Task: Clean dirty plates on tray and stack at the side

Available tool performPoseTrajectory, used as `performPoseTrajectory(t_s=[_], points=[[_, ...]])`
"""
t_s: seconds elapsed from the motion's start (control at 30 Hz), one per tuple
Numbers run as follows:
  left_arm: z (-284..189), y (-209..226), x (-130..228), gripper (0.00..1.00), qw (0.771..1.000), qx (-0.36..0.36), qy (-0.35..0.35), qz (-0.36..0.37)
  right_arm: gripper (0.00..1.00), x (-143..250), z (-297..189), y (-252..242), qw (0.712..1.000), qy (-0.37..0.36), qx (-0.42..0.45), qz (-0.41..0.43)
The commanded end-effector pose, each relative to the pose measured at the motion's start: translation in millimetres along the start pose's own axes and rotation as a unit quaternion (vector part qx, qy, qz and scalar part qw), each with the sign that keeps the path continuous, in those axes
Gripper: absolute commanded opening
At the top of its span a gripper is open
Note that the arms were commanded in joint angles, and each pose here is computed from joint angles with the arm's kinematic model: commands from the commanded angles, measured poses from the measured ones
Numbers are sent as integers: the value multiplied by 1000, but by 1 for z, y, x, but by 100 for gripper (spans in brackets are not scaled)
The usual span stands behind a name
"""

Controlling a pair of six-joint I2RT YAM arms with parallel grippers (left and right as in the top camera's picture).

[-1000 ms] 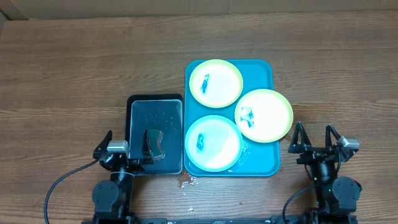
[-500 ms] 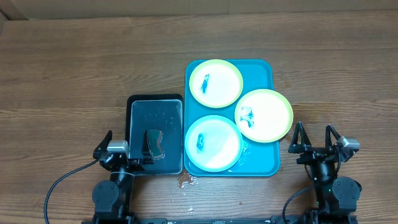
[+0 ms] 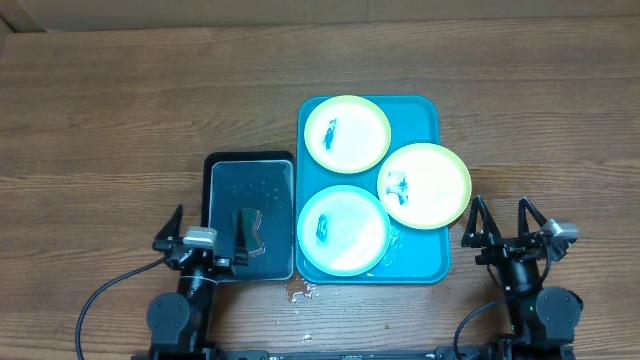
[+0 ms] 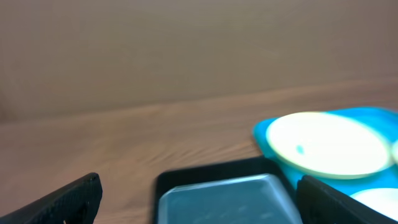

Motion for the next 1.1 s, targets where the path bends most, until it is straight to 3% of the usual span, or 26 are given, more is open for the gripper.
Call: performPoseTrajectory(t_s=[0.0,0.13,0.23,0.37,0.57,0.7,0.8,0.93,1.07], points=[[-5,-23,-17,100,987,147,-57,10,100,-6,-3,20,994,3,-104,46],[-14,-23,-53,100,983,154,-98,-2,100,-38,-12,42,989,-10,-146,34],[-23,-21,-85,100,984,155,-88,-5,100,-69,-18,58,989,-6,-147,1],[-26,-19,-120,100,986,163,-13,-26,100,-109,-21,77,990,50,-124,-44],[-8,-14,-168,100,971,169,155,-66,100,-148,1,90,971,236,-46,-15],[21,-11,-186,100,946,169,262,-91,100,-153,30,87,934,356,-18,-31],[41,-9,-186,100,928,170,317,-102,100,-153,55,81,921,387,-6,-42],[61,-10,-171,100,892,171,397,-131,100,-133,85,76,893,448,-26,37],[69,-13,-149,100,850,172,468,-171,100,-100,95,81,837,535,-71,94]])
Point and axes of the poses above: each gripper's point midway between its finger pads, its own z axis out along the fingers, its own y axis along the line the jaws close on, x = y × z, the point moved 9 cm from there along -z, back along the fingers
